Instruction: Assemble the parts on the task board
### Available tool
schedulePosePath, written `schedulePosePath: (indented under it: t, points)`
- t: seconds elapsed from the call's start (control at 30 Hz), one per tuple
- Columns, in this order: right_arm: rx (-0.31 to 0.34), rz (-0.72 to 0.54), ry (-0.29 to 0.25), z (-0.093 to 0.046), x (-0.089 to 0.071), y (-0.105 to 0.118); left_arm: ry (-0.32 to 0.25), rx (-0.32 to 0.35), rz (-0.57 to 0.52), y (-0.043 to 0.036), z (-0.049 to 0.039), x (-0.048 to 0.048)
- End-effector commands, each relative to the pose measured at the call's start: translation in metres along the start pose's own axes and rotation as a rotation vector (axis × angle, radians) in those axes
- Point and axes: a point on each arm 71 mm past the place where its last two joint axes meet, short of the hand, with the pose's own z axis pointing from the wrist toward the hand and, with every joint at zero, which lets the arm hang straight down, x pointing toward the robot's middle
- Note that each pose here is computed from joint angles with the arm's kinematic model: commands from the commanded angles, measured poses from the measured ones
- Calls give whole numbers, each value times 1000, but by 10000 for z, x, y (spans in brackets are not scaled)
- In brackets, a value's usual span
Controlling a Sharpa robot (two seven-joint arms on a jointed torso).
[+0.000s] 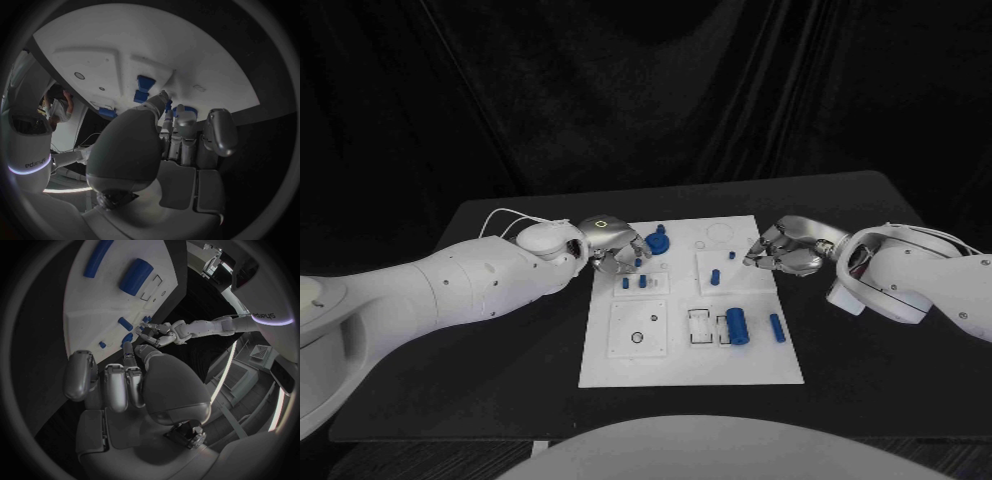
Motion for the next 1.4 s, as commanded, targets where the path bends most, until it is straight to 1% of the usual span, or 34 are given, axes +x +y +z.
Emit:
schedulePosePath:
  t: [0.03,0.07,0.13,0.23,0.3,0.33,0.43,0.53,0.57,0.63,0.7,0.73,0.77,0.8,0.87,0.9,0.93,1.03,1.13,1.23,1.3,1.4]
  points:
    - [16,1,5,-7,9,-18,6,-28,2,44,-23,15]
    - [15,1,3,-10,7,-18,2,-31,4,63,-39,13]
    - [13,2,-6,-22,0,-19,-14,-38,11,126,-98,8]
    - [5,3,-36,-58,-29,-23,-53,-46,28,246,-238,-9]
    - [1,3,-52,-72,-49,-22,-71,-46,33,286,-297,-19]
    - [-6,0,-75,-88,-90,-12,-107,-44,21,339,-383,-48]
    - [-19,-9,-119,-109,-194,24,-170,-44,-32,408,-511,-109]
    - [-37,-22,-169,-123,-343,90,-250,-50,-145,493,-647,-212]
    - [-45,-29,-189,-124,-407,123,-277,-52,-209,529,-694,-253]
    - [-64,-43,-224,-114,-526,194,-312,-56,-342,590,-770,-304]
    - [-79,-60,-246,-102,-602,248,-325,-55,-442,626,-813,-322]
    - [-97,-95,-265,-87,-680,308,-344,-43,-571,656,-847,-342]
    - [-105,-123,-273,-78,-719,339,-360,-32,-642,664,-859,-355]
    - [-113,-155,-279,-68,-755,370,-376,-20,-706,667,-872,-367]
    - [-132,-244,-290,-39,-825,441,-399,14,-822,642,-897,-387]
    - [-142,-299,-292,-24,-850,474,-404,36,-872,614,-907,-394]
    - [-154,-371,-292,-4,-868,512,-406,63,-924,571,-913,-401]
    - [-174,-534,-276,57,-866,588,-401,115,-1046,461,-916,-411]
    - [-170,-676,-224,149,-810,648,-393,162,-1228,346,-899,-415]
    - [-158,-745,-168,232,-723,660,-398,191,-1390,280,-899,-410]
    - [-149,-770,-137,278,-666,649,-406,203,-1472,255,-909,-407]
    - [-133,-792,-96,336,-581,611,-420,216,-1561,234,-932,-400]
